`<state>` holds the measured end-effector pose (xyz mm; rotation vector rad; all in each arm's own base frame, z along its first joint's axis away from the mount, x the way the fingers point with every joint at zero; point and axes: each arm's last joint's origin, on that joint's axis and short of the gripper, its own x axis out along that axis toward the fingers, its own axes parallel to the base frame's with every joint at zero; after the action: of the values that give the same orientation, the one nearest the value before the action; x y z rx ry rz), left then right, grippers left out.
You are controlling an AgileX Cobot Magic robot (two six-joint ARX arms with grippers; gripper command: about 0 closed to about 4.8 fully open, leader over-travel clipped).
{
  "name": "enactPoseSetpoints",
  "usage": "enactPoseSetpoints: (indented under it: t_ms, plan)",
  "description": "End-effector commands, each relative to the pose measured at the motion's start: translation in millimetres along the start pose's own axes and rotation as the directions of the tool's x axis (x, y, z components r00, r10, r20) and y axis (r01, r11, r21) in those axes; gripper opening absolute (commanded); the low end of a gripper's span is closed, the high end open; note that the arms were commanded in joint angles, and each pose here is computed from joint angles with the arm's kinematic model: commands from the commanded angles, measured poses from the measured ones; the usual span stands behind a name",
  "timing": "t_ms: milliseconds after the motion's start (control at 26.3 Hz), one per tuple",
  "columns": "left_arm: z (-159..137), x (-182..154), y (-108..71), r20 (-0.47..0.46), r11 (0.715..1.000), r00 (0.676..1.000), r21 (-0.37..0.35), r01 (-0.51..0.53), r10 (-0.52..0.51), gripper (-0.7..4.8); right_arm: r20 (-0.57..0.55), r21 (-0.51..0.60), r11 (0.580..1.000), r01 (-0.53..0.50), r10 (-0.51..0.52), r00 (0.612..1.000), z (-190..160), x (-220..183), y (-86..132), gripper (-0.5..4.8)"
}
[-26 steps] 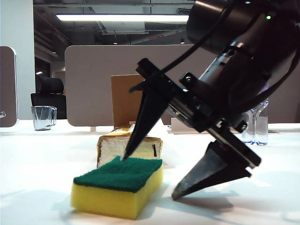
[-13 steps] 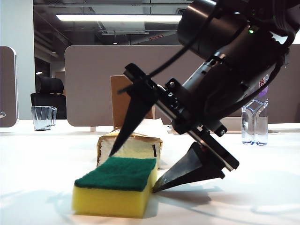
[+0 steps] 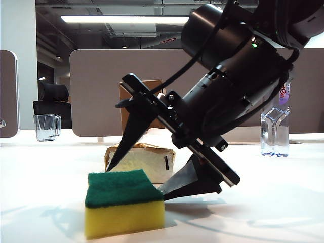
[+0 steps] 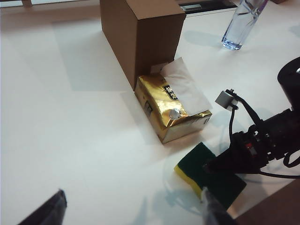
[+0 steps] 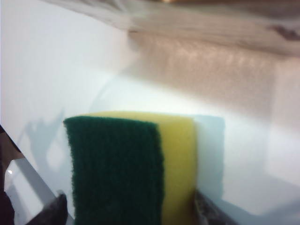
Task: Move the sponge from left to right to wipe the table, avoiding obstacles on the table, and finally reaching the bottle of mineral water.
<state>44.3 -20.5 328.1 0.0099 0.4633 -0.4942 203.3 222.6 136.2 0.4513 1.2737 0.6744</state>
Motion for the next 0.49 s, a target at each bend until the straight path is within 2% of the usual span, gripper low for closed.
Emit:
enactPoseSetpoints:
  t_ms: [38,76,228,380,418,493]
  plan:
    - [1.4,-1.2,0.0,0.012,1.0,1.0,0.018,-0.006,0.006,3.72,-0.127,0.069,0.974,0.215,-0.205,0.97,-21.4,6.7,-24.9,3.46]
    - [1.5,-1.2,0.0,0.013,1.0,1.0,0.018,-0.006,0.006,3.72,-0.131,0.066,0.974,0.219,-0.209,0.969,-21.8,6.6,-25.3,3.37]
    - [1.7,-1.6,-0.1,0.013,1.0,1.0,0.018,-0.007,0.007,3.72,-0.142,0.062,0.97,0.235,-0.225,0.964,-23.1,6.2,-26.6,2.36]
    - [5.3,-6.0,-0.9,0.033,1.0,0.999,0.022,-0.009,0.008,3.72,-0.145,0.052,0.965,0.257,-0.247,0.958,-24.2,5.7,-28.0,1.83]
    - [6.6,-7.7,-1.1,0.04,1.0,0.999,0.023,-0.016,0.015,3.72,-0.148,0.052,0.963,0.264,-0.254,0.956,-24.7,5.5,-28.4,1.28]
    - [7.8,-8.8,-1.3,0.048,0.999,0.999,0.028,-0.015,0.014,3.72,-0.147,0.046,0.963,0.265,-0.256,0.956,-24.6,5.5,-28.5,0.72]
